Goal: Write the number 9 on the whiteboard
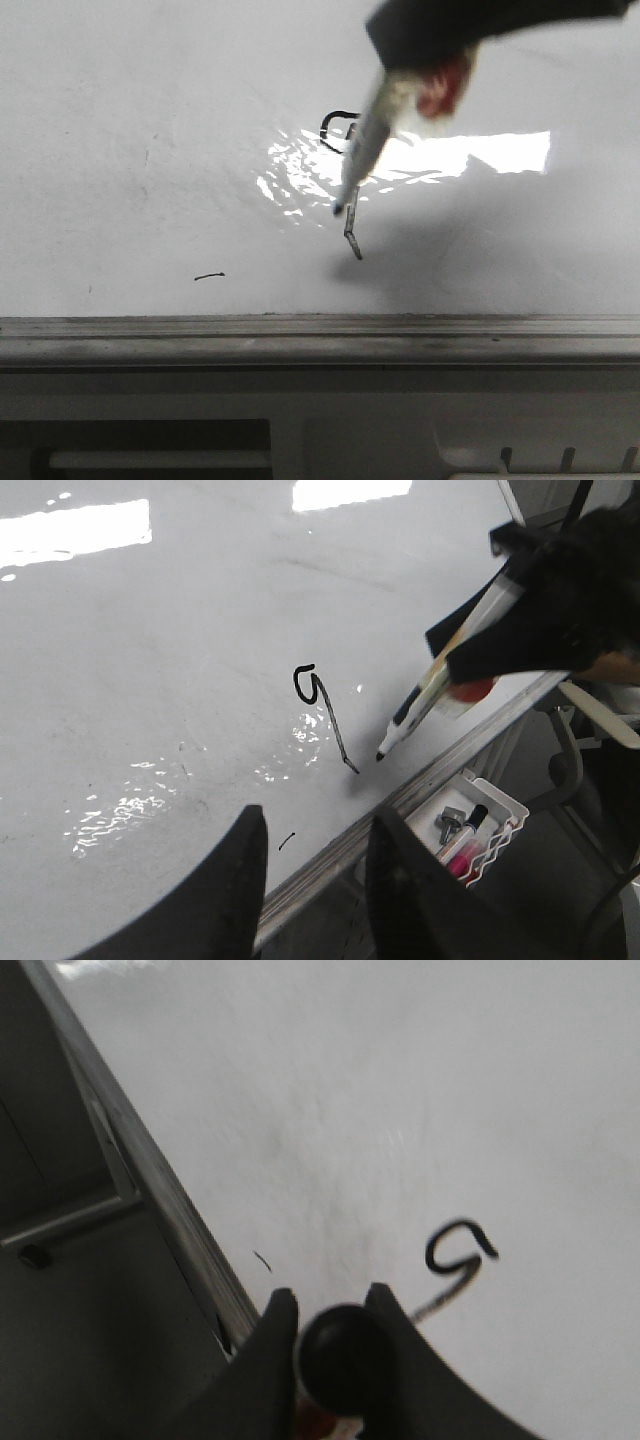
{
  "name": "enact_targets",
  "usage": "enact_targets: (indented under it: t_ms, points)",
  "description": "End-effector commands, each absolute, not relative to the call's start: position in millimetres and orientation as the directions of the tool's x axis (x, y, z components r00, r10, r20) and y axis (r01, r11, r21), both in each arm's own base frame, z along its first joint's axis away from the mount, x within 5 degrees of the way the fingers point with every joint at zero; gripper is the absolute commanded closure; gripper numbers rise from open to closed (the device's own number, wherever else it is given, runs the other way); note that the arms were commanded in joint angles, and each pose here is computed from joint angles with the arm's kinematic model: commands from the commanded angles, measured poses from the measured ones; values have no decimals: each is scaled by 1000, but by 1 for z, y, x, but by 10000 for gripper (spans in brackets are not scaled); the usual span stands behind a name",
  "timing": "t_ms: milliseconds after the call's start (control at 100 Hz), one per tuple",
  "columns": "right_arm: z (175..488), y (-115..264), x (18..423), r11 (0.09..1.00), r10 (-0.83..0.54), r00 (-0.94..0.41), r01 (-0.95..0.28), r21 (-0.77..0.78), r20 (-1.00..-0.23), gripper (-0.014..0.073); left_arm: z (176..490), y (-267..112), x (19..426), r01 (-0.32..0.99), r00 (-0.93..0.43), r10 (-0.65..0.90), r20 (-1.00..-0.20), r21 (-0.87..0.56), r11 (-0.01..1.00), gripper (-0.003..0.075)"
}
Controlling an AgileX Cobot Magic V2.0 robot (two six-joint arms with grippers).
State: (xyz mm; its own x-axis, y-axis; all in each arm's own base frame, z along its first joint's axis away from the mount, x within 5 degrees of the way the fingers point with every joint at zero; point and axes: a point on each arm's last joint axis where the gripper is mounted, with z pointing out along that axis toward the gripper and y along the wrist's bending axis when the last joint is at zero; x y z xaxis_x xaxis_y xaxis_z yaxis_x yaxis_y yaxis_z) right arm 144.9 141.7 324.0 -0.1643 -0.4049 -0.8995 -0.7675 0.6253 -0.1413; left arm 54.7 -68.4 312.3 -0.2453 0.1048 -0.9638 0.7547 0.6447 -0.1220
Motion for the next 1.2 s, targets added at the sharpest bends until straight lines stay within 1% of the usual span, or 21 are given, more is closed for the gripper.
enact_targets:
  t_ms: [0, 80, 170, 220, 250, 260, 270, 400, 410, 520, 580, 850, 960, 1030, 1190]
  points:
    - [359, 142, 139, 610, -352, -67, -773, -175, -934, 648, 322, -74, 63, 740, -240, 55, -969, -146, 656, 472]
    - [362, 145, 135, 585, -370, -73, -793, -171, -926, 648, 317, -83, 70, 746, -285, 82, -955, -167, 645, 427]
    - [360, 147, 132, 563, -388, -70, -807, -176, -919, 648, 313, -95, 76, 786, -276, 137, -952, -141, 602, 395]
    - [359, 149, 130, 549, -399, -74, -817, -174, -914, 648, 309, -104, 79, 813, -276, 165, -947, -139, 566, 393]
    - [358, 150, 128, 539, -405, -74, -824, -173, -912, 648, 309, -109, 79, 835, -248, 190, -950, -110, 539, 393]
    - [358, 150, 128, 535, -409, -73, -827, -174, -910, 648, 308, -110, 80, 834, -260, 185, -948, -124, 538, 393]
    - [358, 151, 127, 530, -411, -73, -830, -173, -909, 648, 308, -111, 80, 843, -241, 197, -950, -104, 528, 393]
    - [356, 157, 119, 475, -434, -48, -860, -184, -899, 648, 300, -135, 83, 908, -178, 275, -945, -50, 415, 393]
    - [356, 157, 118, 472, -435, -46, -862, -184, -899, 648, 299, -138, 82, 918, -163, 285, -945, -39, 396, 393]
    - [355, 161, 114, 446, -439, -36, -876, -183, -898, 648, 295, -156, 82, 949, -127, 324, -938, -20, 315, 393]
    - [354, 163, 113, 438, -443, -35, -881, -182, -896, 648, 293, -166, 84, 957, -123, 338, -933, -22, 289, 393]
    - [347, 168, 112, 406, -483, -52, -898, -171, -874, 648, 294, -189, 98, 946, -198, 334, -921, -91, 311, 394]
    - [347, 168, 112, 406, -480, -57, -899, -165, -875, 650, 293, -191, 99, 945, -206, 337, -919, -98, 312, 400]
    - [347, 169, 111, 405, -474, -67, -902, -150, -878, 669, 294, -192, 100, 945, -206, 337, -919, -98, 312, 407]
    - [347, 175, 104, 371, -469, -47, -917, -148, -882, 672, 294, -193, 100, 945, -215, 332, -918, -109, 309, 407]
